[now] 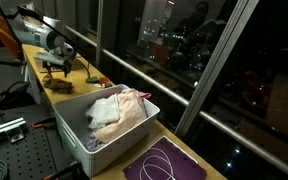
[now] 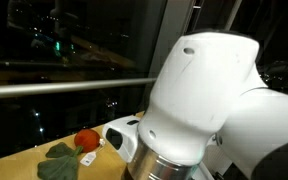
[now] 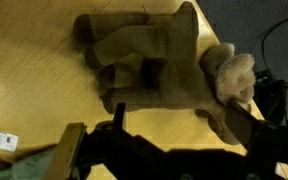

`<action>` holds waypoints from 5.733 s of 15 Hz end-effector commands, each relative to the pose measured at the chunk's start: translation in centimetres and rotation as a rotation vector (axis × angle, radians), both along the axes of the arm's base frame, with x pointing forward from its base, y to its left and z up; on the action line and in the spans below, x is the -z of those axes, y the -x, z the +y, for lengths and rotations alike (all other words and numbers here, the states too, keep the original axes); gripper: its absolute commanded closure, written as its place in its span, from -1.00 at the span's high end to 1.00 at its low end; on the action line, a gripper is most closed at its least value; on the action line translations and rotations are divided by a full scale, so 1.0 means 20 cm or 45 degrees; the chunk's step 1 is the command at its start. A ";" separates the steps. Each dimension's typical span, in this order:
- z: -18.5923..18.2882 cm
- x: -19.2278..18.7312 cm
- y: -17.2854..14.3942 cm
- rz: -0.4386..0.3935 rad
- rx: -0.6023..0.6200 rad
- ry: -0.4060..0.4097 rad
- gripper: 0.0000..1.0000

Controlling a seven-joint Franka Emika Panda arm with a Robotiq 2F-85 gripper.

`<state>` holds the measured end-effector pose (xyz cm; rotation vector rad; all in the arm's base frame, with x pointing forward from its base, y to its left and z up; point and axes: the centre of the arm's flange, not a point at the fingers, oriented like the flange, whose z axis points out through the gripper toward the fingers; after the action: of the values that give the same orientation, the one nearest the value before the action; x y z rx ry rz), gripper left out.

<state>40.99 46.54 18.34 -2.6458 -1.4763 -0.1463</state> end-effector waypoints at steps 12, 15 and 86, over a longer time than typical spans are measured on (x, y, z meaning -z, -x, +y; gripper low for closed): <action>-0.01 0.34 -0.01 0.088 0.031 -0.003 0.96; -0.16 0.38 0.04 0.085 0.050 0.007 0.39; -0.32 -0.56 -1.47 -0.272 -0.140 0.051 1.00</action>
<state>66.39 37.32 31.77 -2.6862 -1.6748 -0.4391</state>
